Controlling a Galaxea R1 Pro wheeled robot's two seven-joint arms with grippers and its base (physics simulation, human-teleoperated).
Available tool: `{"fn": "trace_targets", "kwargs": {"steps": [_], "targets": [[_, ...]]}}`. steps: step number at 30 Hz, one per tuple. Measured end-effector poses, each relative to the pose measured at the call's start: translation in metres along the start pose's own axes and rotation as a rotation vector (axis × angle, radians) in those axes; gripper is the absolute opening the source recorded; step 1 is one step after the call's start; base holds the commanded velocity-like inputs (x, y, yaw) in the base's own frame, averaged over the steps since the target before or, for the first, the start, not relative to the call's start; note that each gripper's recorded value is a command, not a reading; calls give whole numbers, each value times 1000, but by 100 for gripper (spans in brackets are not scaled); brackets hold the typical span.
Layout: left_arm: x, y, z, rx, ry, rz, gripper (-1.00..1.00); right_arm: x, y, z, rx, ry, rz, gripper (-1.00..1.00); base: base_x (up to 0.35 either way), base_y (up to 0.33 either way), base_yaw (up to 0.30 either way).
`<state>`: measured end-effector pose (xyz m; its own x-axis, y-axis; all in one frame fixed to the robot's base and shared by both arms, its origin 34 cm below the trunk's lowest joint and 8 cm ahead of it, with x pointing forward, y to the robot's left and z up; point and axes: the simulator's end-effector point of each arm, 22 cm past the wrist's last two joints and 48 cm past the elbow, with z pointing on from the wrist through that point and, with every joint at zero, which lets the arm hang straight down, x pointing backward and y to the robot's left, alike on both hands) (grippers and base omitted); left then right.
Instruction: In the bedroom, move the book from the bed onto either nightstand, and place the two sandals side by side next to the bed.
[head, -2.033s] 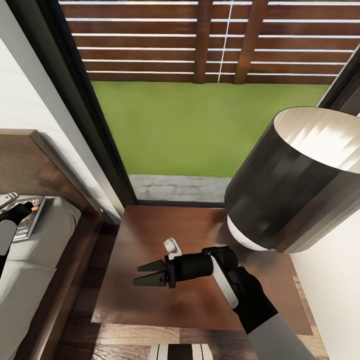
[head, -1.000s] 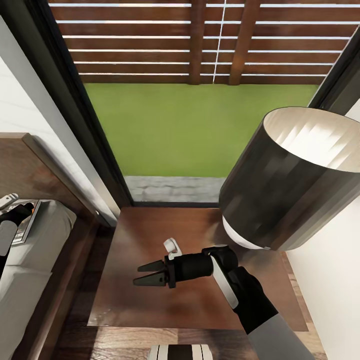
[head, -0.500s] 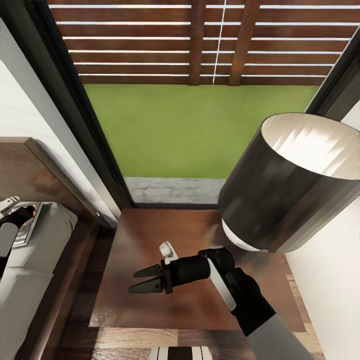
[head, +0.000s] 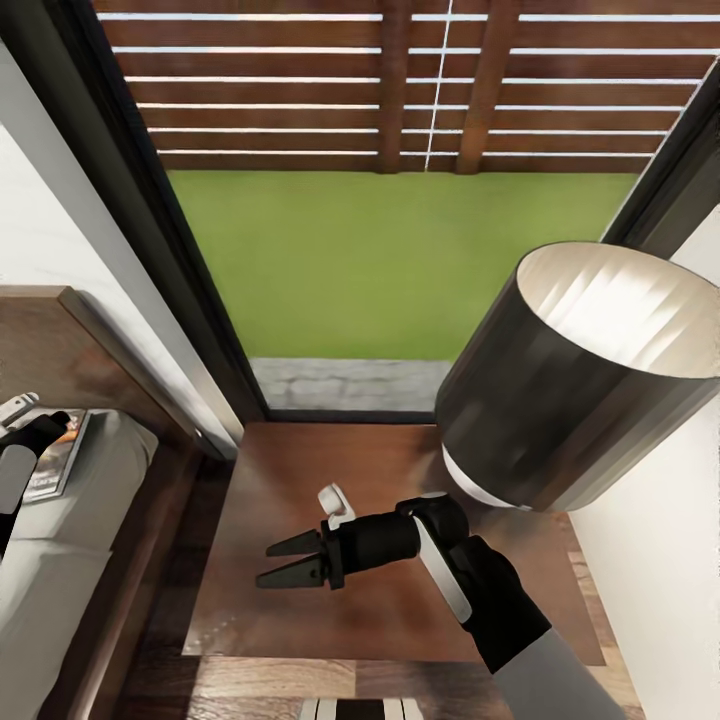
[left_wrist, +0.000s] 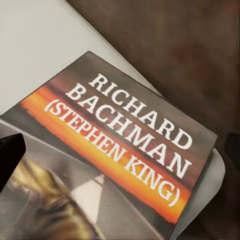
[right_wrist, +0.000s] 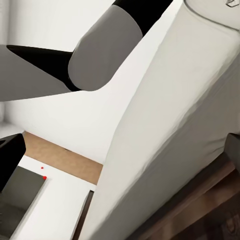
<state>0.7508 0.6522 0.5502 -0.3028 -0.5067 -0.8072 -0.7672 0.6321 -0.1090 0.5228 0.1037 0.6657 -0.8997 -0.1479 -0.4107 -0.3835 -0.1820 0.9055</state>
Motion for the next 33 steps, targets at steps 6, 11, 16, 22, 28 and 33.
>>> {"fn": "trace_targets", "kwargs": {"steps": [6,11,16,22,28,33], "targets": [[-10,-1,-2,3,-12,0,100,-1,2,0,0,0,0,100,0,0,0],[-38,1,-7,8,-47,13,100,-1,2,0,0,0,0,100,0,0,0],[-57,12,-9,-2,-56,22,100,-1,2,0,0,0,0,100,0,0,0],[-70,19,-10,-7,-63,23,100,-1,2,0,0,0,0,100,0,0,0],[-56,35,-4,-36,-31,6,100,-1,2,0,0,0,0,100,0,0,0],[-58,36,-3,-39,-52,1,100,-1,2,0,0,0,0,100,0,0,0]]}}
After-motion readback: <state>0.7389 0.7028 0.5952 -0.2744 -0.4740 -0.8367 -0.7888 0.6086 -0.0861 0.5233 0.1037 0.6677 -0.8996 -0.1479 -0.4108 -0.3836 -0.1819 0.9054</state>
